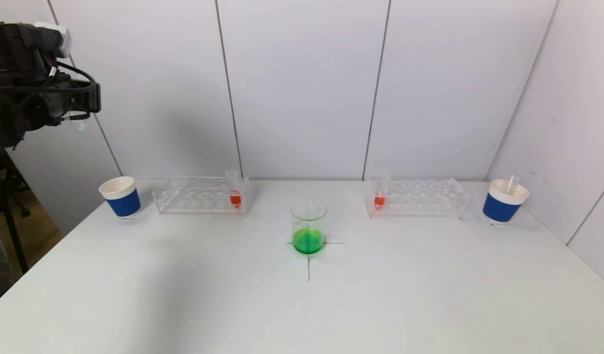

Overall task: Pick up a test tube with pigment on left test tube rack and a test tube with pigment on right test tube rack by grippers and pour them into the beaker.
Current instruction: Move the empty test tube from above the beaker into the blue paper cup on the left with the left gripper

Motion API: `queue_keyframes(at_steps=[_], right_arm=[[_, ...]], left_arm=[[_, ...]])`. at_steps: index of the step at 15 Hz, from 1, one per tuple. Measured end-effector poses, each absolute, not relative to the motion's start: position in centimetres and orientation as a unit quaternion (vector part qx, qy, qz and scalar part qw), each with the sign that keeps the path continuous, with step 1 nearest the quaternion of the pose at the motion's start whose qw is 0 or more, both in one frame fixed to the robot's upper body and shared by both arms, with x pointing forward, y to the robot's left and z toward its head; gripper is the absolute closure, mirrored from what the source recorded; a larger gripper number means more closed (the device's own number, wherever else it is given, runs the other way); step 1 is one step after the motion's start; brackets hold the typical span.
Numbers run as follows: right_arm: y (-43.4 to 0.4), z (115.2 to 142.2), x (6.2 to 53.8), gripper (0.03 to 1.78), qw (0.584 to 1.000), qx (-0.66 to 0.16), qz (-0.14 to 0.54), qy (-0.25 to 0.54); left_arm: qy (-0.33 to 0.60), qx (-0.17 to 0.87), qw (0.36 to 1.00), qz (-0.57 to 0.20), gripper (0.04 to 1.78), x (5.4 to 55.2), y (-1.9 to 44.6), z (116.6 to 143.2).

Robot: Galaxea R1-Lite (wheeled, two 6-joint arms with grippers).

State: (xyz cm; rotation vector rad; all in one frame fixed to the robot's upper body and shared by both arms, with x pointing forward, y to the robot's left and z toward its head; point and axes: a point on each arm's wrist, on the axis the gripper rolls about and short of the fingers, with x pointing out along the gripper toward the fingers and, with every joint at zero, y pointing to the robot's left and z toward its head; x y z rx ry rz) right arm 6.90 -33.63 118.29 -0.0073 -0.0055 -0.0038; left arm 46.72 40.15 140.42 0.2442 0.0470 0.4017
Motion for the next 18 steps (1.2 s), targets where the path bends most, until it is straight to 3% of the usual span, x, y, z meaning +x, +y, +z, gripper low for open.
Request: queue_keyframes(at_steps=[8,18], right_arm=[[-33.6,118.3,6.9,0.05,1.000,-0.004,-0.002,-0.003],[-33.6,118.3,6.9,0.05,1.000,-0.004,-0.002,-0.003]], left_arm=[[0.033,0.112,0.965,0.236,1.38,48.5,44.8,136.0],[0.034,0.062,0.976,0.206,1.38,52.3,45.1,130.4]])
